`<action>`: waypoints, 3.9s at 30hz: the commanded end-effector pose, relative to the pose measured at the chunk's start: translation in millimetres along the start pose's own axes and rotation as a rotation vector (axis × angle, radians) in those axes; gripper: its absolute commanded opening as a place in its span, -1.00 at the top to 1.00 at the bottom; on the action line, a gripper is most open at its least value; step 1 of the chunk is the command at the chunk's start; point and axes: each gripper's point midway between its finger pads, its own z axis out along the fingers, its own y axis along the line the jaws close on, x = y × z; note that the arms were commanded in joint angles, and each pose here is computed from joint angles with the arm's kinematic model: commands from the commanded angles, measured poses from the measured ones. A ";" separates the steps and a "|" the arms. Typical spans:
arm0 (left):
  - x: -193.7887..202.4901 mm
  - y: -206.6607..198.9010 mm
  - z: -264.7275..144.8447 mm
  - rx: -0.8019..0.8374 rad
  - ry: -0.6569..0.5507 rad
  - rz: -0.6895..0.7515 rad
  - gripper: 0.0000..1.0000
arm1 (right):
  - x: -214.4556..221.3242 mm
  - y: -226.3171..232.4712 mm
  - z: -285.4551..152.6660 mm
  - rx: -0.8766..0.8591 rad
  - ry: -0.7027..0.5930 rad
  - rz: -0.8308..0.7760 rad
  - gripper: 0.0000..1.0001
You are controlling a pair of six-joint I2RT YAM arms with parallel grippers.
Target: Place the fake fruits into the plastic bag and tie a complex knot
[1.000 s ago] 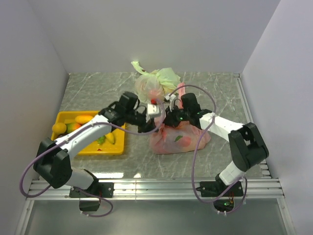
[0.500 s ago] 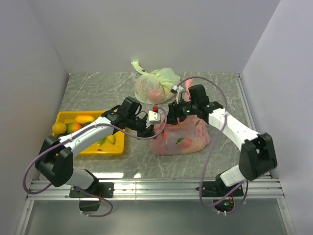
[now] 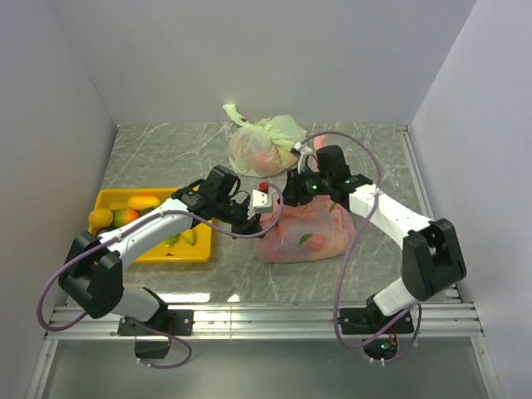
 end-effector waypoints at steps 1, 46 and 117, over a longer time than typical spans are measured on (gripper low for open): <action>-22.1 -8.9 -10.0 0.018 -0.043 0.050 0.99 | 30.4 -22.0 17.8 0.081 0.068 -0.020 0.34; -63.3 13.7 -9.4 0.038 -0.088 -0.019 0.86 | -41.5 -73.9 -86.9 0.047 -0.165 -0.318 -0.95; -173.7 65.0 -0.8 -0.018 -0.421 -0.174 0.96 | -3.2 7.6 -50.1 -0.385 -0.122 -0.264 0.27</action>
